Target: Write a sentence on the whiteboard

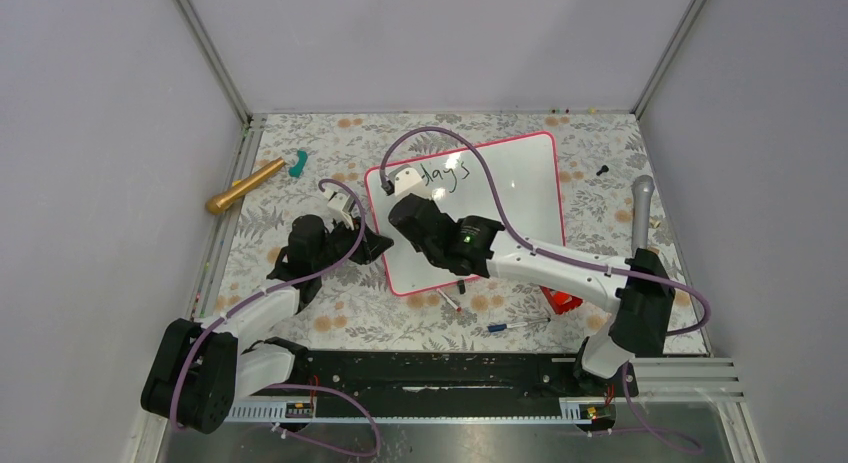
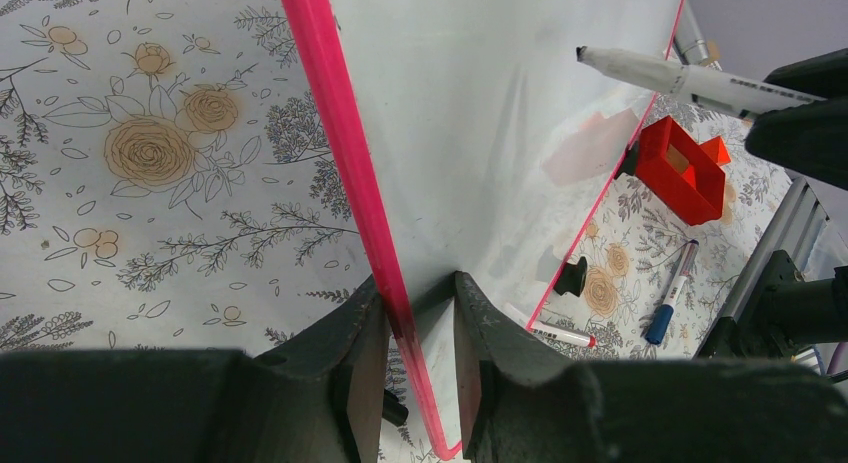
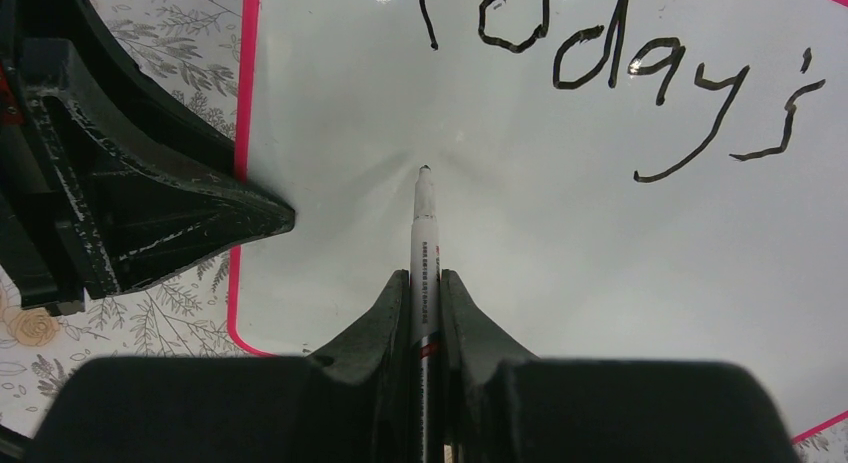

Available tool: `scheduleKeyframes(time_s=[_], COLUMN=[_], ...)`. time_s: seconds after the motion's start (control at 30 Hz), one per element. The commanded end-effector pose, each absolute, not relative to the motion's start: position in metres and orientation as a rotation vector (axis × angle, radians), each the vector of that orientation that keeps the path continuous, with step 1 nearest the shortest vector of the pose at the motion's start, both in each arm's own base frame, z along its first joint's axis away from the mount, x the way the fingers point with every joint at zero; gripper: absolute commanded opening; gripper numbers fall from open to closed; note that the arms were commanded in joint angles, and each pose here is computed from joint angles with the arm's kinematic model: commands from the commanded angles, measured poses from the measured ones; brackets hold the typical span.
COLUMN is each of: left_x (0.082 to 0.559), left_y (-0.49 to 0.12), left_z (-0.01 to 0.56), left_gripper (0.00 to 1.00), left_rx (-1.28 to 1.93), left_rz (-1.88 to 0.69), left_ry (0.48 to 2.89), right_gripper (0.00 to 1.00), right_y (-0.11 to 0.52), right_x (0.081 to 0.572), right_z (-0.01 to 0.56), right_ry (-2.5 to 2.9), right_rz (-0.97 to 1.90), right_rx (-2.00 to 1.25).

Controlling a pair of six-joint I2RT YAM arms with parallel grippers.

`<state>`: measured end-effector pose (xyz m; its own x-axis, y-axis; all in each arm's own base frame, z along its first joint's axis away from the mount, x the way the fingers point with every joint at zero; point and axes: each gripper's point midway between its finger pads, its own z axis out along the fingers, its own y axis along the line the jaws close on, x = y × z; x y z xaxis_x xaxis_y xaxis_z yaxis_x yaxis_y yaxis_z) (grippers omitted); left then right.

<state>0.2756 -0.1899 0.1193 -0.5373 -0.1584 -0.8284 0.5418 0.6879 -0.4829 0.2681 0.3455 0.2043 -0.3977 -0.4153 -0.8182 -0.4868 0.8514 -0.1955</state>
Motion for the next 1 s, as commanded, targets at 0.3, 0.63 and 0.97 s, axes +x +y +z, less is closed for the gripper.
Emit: scheduleKeyframes(time_s=[0.3, 0.63, 0.97], left_x=[0.29, 0.289, 0.289], left_y=[-0.182, -0.182, -0.182], left_z=[0.129, 0.129, 0.128], left_gripper=[0.14, 0.14, 0.14], left_rx=[0.305, 0.308, 0.307], left_rz=[-0.827, -0.83, -0.829], left_ry=[1.896, 1.895, 1.897], right_gripper=[0.0, 0.0, 0.0], right_y=[0.35, 0.348, 0.346], right_x=[0.276, 0.279, 0.281], right_z=[0.216, 0.212, 0.208], right_ry=[2.019, 2.022, 2.031], right_rz=[0.037, 0.003, -0.012], right_rx=[-0.637, -0.638, -0.635])
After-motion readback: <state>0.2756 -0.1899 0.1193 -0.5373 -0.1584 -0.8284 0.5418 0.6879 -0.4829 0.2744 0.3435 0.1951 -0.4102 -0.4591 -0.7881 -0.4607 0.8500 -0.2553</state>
